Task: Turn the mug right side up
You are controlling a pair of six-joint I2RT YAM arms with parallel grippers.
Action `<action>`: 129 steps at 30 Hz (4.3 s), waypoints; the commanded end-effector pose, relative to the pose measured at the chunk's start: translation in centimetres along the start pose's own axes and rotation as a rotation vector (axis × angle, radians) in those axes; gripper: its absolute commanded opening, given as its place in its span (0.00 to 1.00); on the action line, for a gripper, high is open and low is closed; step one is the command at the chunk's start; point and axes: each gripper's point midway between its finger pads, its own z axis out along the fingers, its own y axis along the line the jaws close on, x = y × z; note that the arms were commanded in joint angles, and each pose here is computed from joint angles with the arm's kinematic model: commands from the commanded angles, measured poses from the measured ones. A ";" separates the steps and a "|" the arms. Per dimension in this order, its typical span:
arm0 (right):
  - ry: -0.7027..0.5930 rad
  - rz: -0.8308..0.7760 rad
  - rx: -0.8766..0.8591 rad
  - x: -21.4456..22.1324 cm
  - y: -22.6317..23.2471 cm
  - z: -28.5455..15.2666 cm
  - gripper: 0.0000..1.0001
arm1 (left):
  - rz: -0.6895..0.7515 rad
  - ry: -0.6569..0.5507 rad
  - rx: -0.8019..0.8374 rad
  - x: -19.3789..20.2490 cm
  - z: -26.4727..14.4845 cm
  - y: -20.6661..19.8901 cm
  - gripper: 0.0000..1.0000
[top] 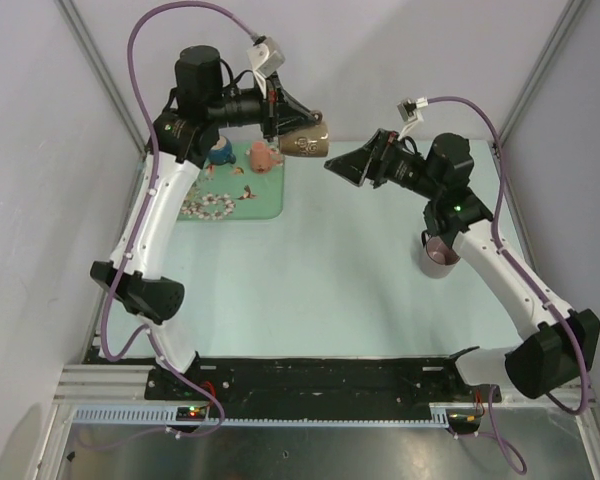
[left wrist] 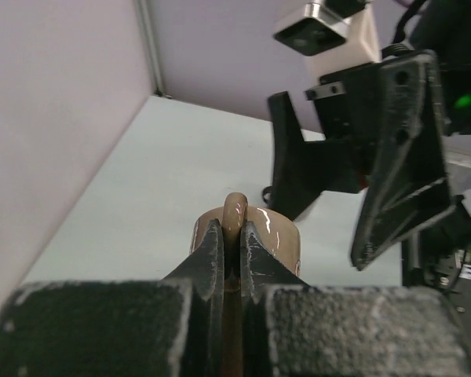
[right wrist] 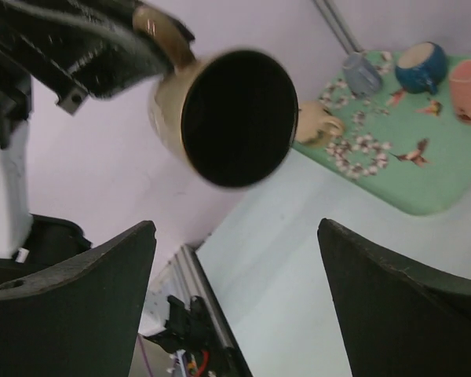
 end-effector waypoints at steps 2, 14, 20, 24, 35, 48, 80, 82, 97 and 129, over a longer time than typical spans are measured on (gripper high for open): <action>-0.075 -0.001 -0.193 -3.1 4.2 1.0 0.85 | -0.051 -0.047 0.123 -2.5 -0.5 -4.1 0.00; -0.062 -0.017 -0.244 -3.1 4.9 1.5 0.53 | -0.020 -0.034 0.212 -1.6 1.1 -6.1 0.00; -0.062 -0.036 -0.247 -3.0 5.4 1.2 0.41 | -0.013 -0.021 0.216 -0.8 1.5 -5.9 0.00; -0.022 0.006 -0.332 -2.5 6.4 1.4 0.26 | -0.016 -0.020 0.247 -0.6 1.7 -6.7 0.00; 0.129 -0.063 0.304 3.0 -5.4 -0.4 0.00 | 0.000 0.024 -0.185 0.8 -0.2 2.9 0.99; 0.790 -0.227 1.101 17.3 -20.5 -9.1 0.00 | 0.552 0.797 -0.563 20.9 -14.7 19.6 1.00; 0.905 -0.134 1.128 22.2 -23.8 -10.0 0.62 | 0.427 1.563 -0.422 40.8 -28.2 28.0 0.85; 0.897 -0.135 1.119 22.0 -23.3 -9.9 0.65 | 0.415 1.566 -0.435 41.0 -28.7 28.5 0.82; 0.799 -0.181 1.116 18.1 -20.8 -9.9 0.83 | 0.367 1.442 -0.438 40.0 -27.5 27.8 0.01; 0.075 0.027 -0.261 0.5 7.9 4.3 0.89 | -0.024 0.035 -0.050 -1.4 -3.7 -2.9 0.00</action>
